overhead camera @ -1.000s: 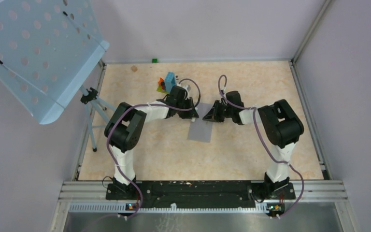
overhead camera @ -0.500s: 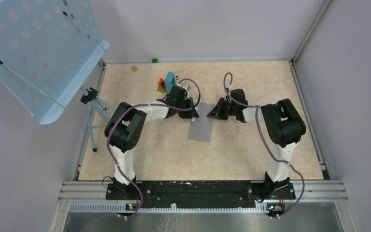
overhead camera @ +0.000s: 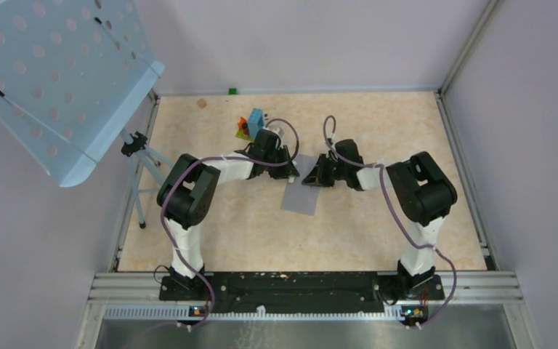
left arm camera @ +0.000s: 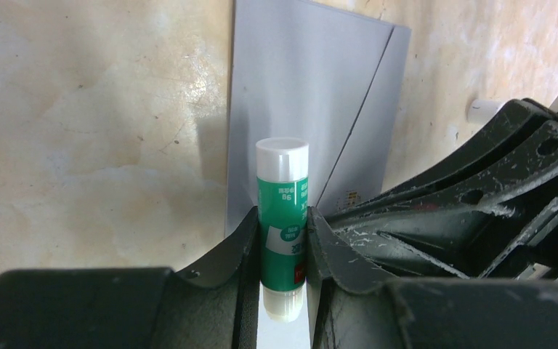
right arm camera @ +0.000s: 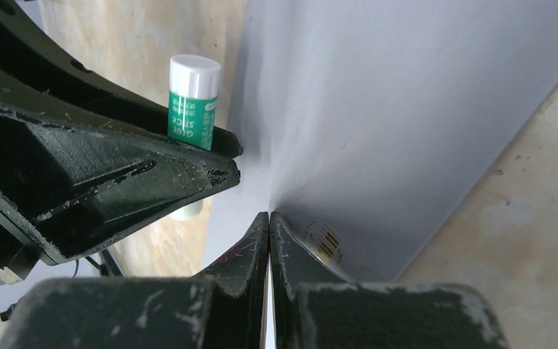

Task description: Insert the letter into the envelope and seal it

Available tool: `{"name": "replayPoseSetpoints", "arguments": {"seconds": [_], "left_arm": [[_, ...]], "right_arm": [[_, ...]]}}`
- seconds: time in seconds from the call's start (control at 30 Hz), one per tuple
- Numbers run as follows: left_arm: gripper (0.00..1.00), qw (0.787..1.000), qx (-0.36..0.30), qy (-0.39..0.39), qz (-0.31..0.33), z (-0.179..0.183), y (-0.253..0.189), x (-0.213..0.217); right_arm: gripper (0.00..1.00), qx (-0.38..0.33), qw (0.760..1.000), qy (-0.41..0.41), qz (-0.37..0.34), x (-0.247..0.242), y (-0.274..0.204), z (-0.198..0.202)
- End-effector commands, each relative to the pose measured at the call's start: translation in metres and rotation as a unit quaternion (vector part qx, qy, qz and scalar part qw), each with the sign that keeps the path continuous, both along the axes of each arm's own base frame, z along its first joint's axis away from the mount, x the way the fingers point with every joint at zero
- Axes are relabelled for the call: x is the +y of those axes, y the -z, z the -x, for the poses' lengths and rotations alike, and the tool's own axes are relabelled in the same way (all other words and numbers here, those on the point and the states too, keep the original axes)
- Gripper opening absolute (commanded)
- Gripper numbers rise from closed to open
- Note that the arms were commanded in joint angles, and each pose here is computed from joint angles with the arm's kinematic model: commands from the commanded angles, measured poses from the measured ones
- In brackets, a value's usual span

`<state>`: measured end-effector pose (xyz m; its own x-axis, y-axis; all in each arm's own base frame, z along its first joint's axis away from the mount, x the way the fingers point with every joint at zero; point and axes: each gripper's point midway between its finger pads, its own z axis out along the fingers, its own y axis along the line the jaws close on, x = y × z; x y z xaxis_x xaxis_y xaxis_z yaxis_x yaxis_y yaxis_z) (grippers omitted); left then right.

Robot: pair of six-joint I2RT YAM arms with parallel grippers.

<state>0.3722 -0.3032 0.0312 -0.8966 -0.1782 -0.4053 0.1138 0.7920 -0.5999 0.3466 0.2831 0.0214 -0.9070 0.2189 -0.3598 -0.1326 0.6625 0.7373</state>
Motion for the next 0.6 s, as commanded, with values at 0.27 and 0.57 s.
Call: {"name": "replayPoseSetpoints", "arguments": {"seconds": [0.27,0.57], "left_arm": [[0.0,0.994,0.075,-0.026,-0.075,0.03,0.06,0.029],[0.0,0.994,0.078,-0.036,-0.074,0.028,0.061,0.03]], "right_arm": [[0.0,0.019,0.999,-0.002,0.03,-0.012,0.018,0.028],[0.0,0.02,0.999,-0.024,0.033,-0.016,0.014,0.047]]}}
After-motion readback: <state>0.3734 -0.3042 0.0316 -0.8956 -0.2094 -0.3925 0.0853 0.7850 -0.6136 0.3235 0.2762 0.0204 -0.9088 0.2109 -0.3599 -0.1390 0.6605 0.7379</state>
